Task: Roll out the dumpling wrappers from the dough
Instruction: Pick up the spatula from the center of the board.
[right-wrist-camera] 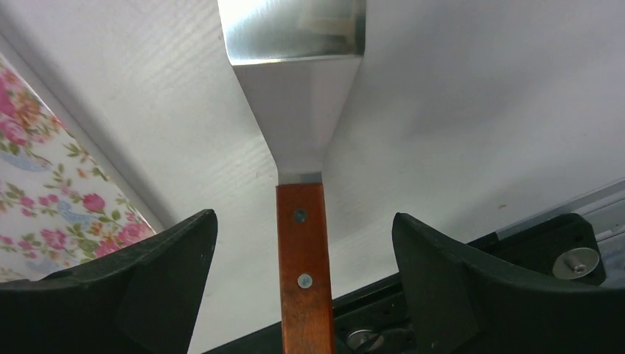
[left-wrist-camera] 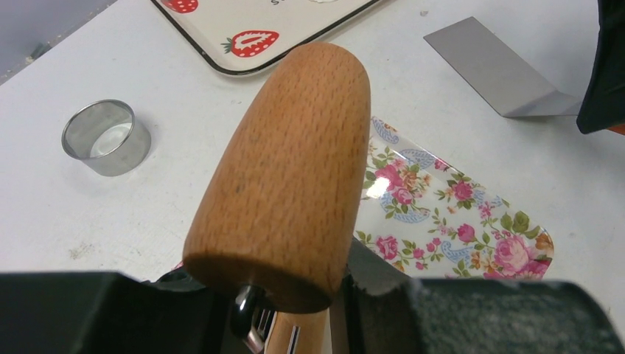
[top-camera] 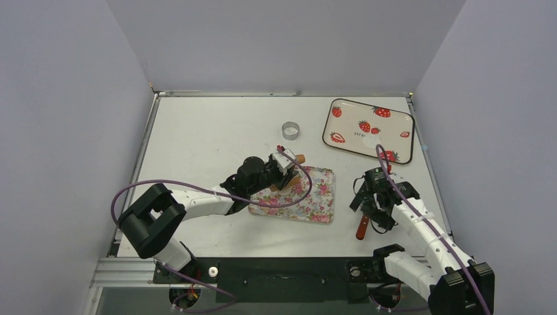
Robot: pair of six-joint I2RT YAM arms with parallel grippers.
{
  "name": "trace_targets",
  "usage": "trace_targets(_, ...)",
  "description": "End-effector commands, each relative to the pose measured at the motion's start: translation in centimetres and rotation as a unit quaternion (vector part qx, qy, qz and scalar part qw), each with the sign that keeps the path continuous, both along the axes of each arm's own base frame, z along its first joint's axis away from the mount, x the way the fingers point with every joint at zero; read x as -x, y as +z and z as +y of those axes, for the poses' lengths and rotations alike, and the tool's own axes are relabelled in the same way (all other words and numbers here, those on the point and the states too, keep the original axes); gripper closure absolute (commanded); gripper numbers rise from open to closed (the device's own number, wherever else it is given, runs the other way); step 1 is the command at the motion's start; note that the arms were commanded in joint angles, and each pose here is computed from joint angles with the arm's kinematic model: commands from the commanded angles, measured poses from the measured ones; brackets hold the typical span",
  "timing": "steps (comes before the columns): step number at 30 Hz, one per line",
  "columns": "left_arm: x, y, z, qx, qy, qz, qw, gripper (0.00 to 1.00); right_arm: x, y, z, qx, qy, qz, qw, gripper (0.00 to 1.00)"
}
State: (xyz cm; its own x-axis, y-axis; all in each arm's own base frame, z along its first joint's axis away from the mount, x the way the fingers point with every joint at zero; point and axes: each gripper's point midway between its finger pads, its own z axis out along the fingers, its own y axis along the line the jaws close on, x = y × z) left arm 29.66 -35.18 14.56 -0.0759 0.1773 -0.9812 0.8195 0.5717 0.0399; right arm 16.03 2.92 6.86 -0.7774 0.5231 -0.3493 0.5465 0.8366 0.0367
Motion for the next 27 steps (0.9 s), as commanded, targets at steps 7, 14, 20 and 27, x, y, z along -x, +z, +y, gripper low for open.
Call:
trace_targets(7, -0.6, 6.0, 0.2, 0.078, 0.000, -0.068, 0.995, 1.00, 1.2, -4.5, 4.4, -0.095, 0.006, 0.051, 0.994, 0.27)
trace_targets(14, -0.6, 6.7, 0.2, 0.096, 0.003, -0.069, 0.993, 1.00, 1.6, -4.6, 4.5, -0.093, 0.026, 0.066, 0.993, 0.96)
trace_targets(20, -1.1, 7.7, 0.2, 0.109, 0.012, -0.081, 0.991, 1.00, -0.4, 0.4, 5.9, -0.079, 0.096, 0.002, 0.992, 1.00)
trace_targets(27, -0.7, 7.8, 0.5, 0.113, 0.009, -0.094, 0.989, 1.00, -0.6, 6.0, 9.6, -0.071, 0.218, -0.090, 0.969, 1.00)
